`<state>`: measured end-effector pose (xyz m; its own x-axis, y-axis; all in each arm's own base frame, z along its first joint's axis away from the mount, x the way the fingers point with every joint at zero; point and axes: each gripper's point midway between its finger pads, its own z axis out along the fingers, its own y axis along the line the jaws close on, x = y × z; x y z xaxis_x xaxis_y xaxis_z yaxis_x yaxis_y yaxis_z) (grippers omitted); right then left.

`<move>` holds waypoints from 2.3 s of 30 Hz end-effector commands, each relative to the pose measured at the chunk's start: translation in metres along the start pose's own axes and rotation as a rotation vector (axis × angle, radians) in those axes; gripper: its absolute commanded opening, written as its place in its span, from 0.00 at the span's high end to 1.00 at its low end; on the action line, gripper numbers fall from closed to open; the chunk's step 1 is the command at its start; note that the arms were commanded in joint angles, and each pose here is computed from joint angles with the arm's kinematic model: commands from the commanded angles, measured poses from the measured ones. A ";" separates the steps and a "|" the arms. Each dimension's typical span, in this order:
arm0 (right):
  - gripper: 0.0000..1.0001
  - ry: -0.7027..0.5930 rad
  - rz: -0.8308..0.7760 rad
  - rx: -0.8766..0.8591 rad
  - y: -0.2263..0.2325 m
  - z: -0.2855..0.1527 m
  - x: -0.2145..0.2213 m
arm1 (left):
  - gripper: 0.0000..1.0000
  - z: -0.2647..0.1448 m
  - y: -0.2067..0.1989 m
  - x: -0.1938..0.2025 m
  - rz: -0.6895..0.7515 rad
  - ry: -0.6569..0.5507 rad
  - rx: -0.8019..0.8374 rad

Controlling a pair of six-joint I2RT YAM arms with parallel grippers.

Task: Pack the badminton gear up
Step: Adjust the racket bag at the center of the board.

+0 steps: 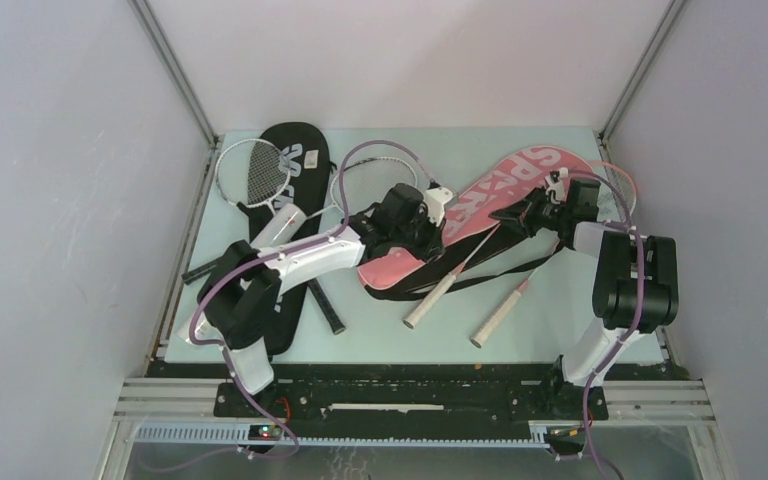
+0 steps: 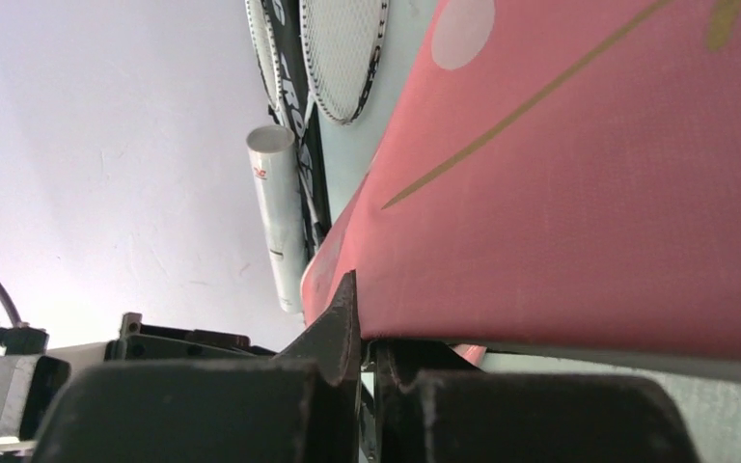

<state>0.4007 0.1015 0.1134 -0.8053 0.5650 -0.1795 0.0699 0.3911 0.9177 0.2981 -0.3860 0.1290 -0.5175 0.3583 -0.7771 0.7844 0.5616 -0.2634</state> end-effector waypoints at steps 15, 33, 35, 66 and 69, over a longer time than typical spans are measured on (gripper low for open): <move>1.00 0.003 -0.032 0.001 0.025 0.001 -0.006 | 0.15 0.017 0.001 -0.022 0.318 -0.016 -0.091; 1.00 0.094 -0.124 -0.030 0.044 -0.005 -0.005 | 0.99 0.041 0.051 -0.040 0.383 0.054 -0.285; 0.98 0.098 -0.137 -0.026 0.047 -0.006 -0.006 | 1.00 0.033 0.050 -0.045 0.340 0.042 -0.268; 0.24 0.394 -0.974 -0.344 0.139 -0.022 0.160 | 1.00 -0.062 0.069 -0.103 -0.426 -0.209 -0.026; 0.24 0.380 -1.022 -0.347 0.138 0.000 0.180 | 1.00 -0.063 0.064 -0.107 -0.505 -0.224 0.042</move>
<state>0.2653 0.2339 0.2162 -0.6383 -0.1547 -0.7541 -0.7589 0.2907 0.5827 0.3909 -0.3294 0.1807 -0.7268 0.0304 -0.6862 0.4856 0.7293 -0.4820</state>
